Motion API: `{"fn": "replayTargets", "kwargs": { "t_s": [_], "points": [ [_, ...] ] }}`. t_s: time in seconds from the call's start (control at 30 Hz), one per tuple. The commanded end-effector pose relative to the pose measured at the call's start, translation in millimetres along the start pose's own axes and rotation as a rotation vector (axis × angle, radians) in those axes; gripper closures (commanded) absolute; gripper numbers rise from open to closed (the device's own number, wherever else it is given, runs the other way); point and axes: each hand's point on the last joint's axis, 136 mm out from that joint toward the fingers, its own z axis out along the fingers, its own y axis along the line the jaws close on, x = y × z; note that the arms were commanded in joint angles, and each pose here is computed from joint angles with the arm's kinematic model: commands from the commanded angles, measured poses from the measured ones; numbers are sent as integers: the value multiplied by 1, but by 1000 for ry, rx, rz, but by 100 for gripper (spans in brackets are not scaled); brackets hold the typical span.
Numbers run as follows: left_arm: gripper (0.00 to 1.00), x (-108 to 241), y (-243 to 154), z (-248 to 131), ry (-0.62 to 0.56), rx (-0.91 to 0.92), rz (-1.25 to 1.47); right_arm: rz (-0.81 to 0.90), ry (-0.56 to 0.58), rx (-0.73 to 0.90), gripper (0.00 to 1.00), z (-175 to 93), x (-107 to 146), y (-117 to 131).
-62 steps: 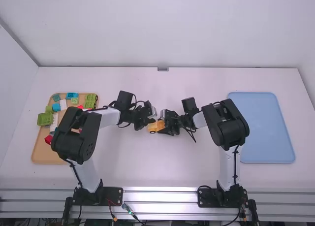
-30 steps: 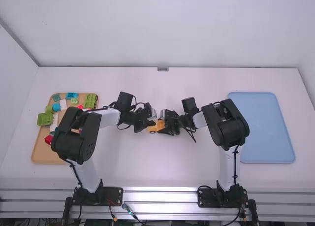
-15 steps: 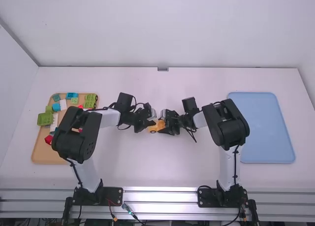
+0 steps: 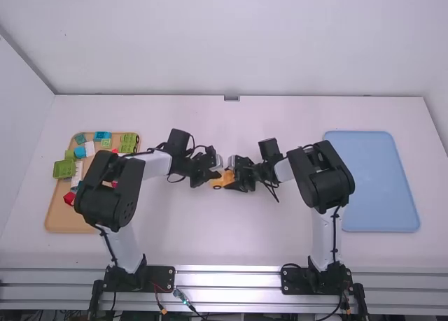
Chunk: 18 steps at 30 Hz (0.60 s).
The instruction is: Assemble lego blocks to make yellow taxi
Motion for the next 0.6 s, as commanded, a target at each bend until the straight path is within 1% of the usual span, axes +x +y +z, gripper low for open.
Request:
{"fn": "replayTargets", "kwargs": {
  "t_s": [0.0,0.07,0.13,0.17,0.23,0.3,0.33,0.37,0.4,0.43,0.47,0.57],
  "points": [
    [99,-25,7,-16,-71,-12,118,46,39,17,42,1,10,-2],
    [98,-53,15,-37,-154,-41,187,43,38,18,42,1,10,-2],
    [99,-70,18,-51,-207,-53,215,43,38,18,42,1,10,-2],
    [99,-81,21,-64,-251,-64,237,42,38,18,42,1,10,-2],
    [98,-92,25,-80,-299,-79,255,43,38,18,42,1,10,-2],
    [98,-93,28,-87,-314,-88,255,43,38,18,42,1,10,-2],
    [75,-92,31,-94,-330,-97,247,42,38,18,42,1,10,-2],
    [4,-88,34,-100,-337,-106,226,41,37,19,42,1,10,-3],
    [4,-88,34,-100,-337,-106,226,41,37,19,42,1,10,-3],
    [1,-84,39,-108,-348,-117,177,40,37,20,42,1,10,-3],
    [1,-80,44,-114,-352,-128,123,40,37,20,39,1,10,-3],
    [1,-69,54,-127,-351,-153,-12,40,41,22,38,1,10,-3]
  ]
}}
